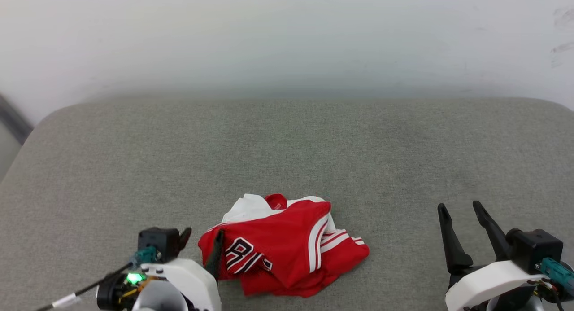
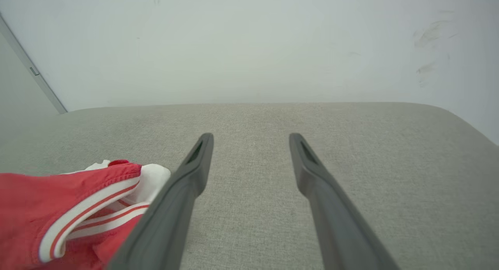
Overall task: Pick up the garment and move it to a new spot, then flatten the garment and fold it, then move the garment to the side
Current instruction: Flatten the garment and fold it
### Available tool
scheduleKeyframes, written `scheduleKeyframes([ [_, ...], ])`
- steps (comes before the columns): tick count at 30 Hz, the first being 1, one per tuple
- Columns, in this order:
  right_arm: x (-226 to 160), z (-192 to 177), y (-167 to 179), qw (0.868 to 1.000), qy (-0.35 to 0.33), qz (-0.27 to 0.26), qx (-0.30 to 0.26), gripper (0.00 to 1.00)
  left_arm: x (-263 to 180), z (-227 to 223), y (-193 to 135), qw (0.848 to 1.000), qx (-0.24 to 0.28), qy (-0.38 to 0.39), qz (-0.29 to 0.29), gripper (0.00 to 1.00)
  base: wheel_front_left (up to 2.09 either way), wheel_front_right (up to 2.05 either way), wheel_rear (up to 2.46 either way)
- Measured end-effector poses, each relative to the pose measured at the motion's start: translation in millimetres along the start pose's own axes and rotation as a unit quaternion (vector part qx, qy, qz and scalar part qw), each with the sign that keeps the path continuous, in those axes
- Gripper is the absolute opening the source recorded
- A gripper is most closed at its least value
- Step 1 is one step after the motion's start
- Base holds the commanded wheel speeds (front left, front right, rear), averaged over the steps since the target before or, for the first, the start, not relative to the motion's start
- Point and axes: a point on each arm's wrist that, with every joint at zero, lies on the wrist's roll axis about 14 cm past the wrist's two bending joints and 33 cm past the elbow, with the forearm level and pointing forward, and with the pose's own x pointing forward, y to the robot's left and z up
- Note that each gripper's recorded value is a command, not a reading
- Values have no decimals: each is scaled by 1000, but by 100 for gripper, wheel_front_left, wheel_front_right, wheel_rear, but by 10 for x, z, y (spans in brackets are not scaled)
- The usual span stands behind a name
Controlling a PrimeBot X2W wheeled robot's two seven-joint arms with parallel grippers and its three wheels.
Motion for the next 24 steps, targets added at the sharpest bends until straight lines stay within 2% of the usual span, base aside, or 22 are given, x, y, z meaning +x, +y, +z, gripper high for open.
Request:
scheduleKeyframes([
  [6,-45,24,-57,1000,-1,-10,-2,100,179,409,65,999,44,-19,-24,100,0,0,0],
  [11,-52,-19,-94,1000,6,-16,0,100,324,340,74,995,76,46,-54,100,0,0,0],
  [12,-44,-45,-111,1000,10,-18,2,100,385,172,98,989,86,104,-67,100,0,0,0],
  [17,-19,-127,-194,999,19,-31,7,100,481,-285,214,962,109,235,-87,100,0,0,0],
  [24,25,-278,-304,998,36,-47,15,100,575,-723,117,924,118,339,-132,100,0,0,0],
])
